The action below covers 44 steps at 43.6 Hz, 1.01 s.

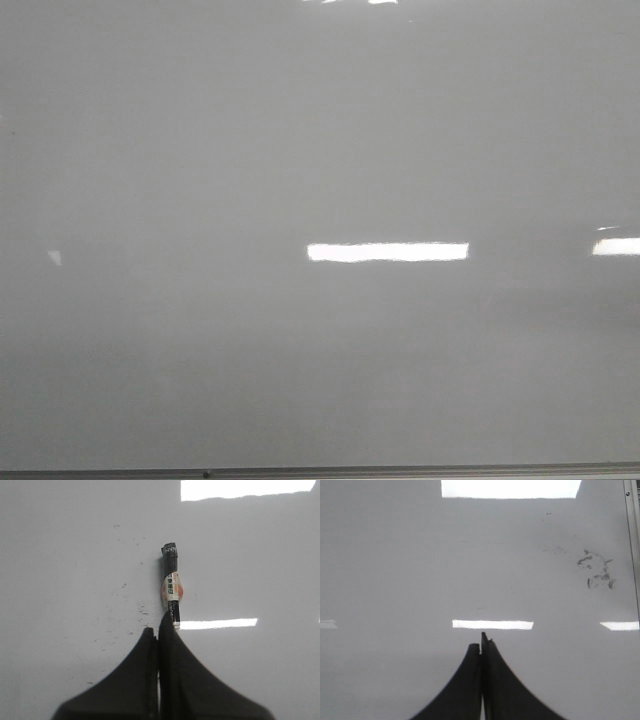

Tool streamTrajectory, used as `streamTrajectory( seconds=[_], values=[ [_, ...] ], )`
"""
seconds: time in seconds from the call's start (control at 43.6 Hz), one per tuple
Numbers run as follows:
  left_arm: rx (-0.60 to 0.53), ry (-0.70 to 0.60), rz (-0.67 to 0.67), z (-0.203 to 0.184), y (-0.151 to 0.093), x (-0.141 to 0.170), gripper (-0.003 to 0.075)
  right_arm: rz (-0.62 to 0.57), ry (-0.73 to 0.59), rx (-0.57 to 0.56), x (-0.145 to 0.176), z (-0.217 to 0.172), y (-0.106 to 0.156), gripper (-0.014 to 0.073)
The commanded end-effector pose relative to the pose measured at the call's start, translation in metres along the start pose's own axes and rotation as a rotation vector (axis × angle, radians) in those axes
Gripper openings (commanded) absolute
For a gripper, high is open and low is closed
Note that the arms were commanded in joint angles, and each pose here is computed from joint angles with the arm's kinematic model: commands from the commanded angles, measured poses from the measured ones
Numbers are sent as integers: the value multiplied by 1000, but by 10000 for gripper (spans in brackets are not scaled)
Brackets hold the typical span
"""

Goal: Write number 7 on whiteboard

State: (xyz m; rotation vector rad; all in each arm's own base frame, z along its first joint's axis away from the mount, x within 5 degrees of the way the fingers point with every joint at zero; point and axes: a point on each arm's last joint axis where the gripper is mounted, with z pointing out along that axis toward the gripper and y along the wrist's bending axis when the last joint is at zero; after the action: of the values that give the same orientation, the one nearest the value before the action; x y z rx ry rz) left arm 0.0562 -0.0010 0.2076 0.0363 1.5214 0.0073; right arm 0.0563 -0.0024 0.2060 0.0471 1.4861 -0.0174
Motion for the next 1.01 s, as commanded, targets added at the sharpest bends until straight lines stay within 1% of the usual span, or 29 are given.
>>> streamTrajectory(
  seconds=[0.0,0.688,0.848,0.917,0.986],
  values=[
    [9,-84,-14,-1,-1,-4,-20,-6,-100,3,-9,-2,0,-67],
    [9,-86,-14,-1,-1,-4,-20,-6,-106,3,-10,-2,0,-67],
    [12,-158,-31,-2,-1,-13,-20,-5,-146,3,-16,-3,0,-67],
    [11,-175,-32,-3,0,-22,-20,-5,-155,1,-25,-4,0,-67],
    [10,-210,-33,-7,0,-39,-20,-4,-180,-1,-42,-7,1,-67]
  ],
)
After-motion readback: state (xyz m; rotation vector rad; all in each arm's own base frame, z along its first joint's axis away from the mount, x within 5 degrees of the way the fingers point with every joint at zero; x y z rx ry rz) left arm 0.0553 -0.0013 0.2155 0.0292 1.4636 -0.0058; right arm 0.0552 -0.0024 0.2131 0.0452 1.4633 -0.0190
